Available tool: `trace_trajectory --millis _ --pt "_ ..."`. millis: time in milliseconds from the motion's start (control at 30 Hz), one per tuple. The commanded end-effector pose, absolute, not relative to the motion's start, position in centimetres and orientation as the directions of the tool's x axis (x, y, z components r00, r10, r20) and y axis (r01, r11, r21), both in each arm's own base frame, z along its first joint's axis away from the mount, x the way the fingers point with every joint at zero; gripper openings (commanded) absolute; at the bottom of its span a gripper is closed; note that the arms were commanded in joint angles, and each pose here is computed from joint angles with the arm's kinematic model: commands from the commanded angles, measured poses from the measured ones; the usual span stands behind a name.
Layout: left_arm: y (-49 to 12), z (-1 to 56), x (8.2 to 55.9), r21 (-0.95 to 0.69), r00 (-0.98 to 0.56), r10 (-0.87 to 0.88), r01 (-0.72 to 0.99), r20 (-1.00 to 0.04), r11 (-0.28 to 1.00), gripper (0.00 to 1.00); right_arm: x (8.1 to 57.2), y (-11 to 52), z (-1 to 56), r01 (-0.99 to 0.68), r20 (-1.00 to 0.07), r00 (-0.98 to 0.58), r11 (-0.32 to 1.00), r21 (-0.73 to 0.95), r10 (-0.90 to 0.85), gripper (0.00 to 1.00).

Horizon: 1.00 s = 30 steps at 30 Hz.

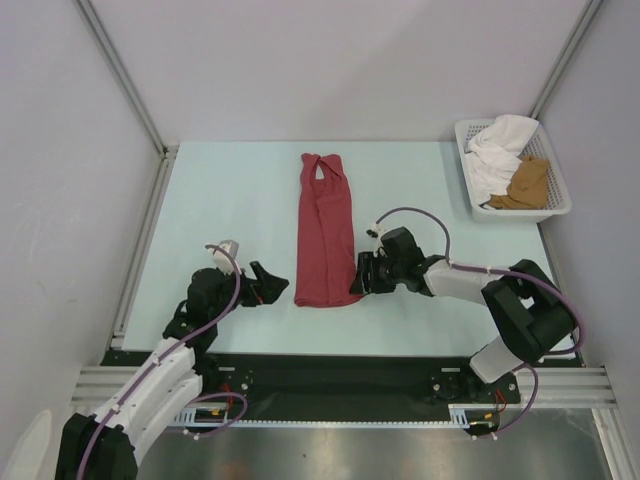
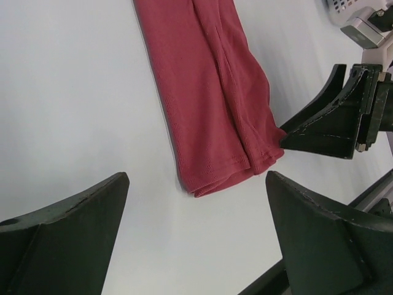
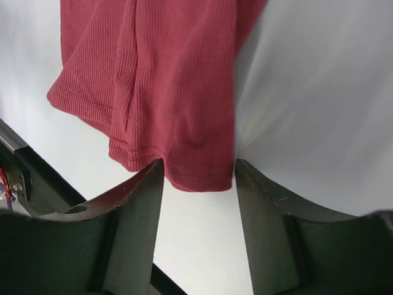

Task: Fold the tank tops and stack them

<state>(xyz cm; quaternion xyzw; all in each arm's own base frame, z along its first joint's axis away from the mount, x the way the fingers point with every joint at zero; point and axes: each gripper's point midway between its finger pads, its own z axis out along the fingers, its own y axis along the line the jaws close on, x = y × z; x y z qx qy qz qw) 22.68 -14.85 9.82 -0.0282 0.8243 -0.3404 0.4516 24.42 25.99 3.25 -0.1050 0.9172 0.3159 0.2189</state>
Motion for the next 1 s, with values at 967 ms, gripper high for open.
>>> trace_trajectory --millis 967 --pt "-19.5 5.6 22.6 -0.551 -0.797 -0.191 0.203 -0.574 0.809 0.86 23.1 25.4 4.0 -0.203 -0.377 -0.926 0.795 0.571 0.035 0.46"
